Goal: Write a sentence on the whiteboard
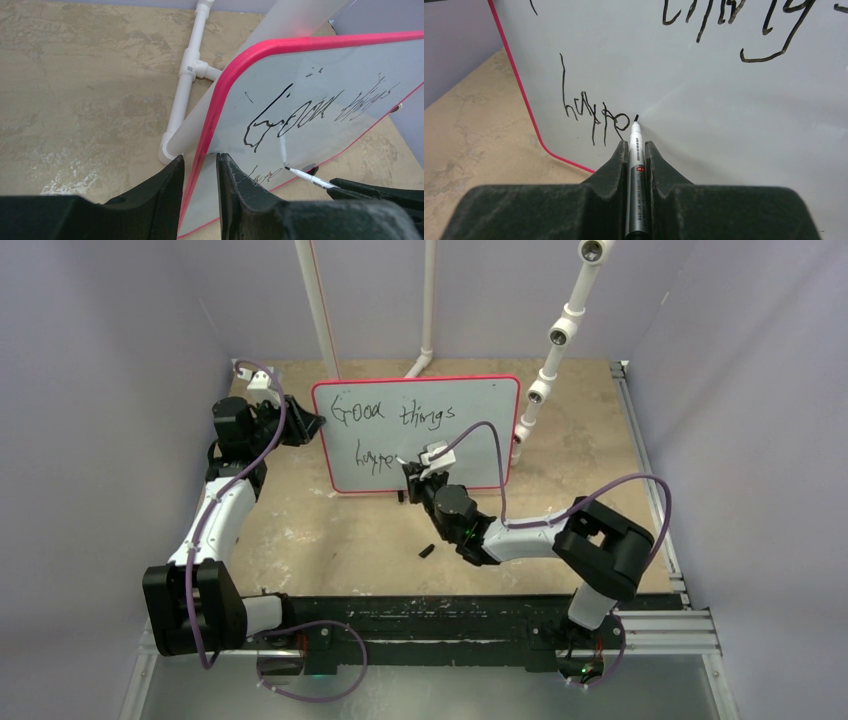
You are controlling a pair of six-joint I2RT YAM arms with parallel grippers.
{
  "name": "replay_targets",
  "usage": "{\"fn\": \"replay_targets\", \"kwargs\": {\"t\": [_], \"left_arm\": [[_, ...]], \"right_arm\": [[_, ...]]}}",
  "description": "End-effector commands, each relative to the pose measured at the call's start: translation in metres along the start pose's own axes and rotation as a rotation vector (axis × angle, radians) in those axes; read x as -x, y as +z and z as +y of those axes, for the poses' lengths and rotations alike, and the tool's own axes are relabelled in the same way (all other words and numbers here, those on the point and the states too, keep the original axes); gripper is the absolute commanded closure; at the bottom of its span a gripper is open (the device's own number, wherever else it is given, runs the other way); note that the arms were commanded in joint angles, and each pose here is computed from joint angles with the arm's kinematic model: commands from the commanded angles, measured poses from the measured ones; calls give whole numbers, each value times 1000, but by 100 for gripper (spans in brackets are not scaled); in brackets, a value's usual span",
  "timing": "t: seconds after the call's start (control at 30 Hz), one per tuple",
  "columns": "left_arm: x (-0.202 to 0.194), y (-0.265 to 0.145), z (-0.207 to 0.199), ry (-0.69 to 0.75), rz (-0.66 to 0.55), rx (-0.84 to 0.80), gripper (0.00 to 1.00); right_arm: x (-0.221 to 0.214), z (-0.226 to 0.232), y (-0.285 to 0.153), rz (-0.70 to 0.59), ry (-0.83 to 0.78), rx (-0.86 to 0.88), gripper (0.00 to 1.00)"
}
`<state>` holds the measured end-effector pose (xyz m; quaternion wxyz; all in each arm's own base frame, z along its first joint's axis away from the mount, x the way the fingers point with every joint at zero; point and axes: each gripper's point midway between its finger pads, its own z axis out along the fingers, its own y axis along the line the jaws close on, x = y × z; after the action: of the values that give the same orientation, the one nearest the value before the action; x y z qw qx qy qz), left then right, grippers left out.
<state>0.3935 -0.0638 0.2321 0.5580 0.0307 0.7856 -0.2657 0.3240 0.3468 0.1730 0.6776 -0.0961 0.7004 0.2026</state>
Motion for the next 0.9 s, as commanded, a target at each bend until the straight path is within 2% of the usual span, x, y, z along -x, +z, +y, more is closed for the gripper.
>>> {"fn": "replay_targets", "kwargs": {"t": [0.0, 0.4, 0.87], "left_arm": [[7, -2, -5, 24, -32, -19, 70], [8, -2, -6, 24, -32, -22, 71], [8, -2, -7, 21, -32, -26, 71]], "right_arm": [[7, -7, 6, -29, 15, -52, 100], [-10, -1, 8, 18, 19, -33, 100], [37, -11, 4, -102, 54, -86, 100]]}}
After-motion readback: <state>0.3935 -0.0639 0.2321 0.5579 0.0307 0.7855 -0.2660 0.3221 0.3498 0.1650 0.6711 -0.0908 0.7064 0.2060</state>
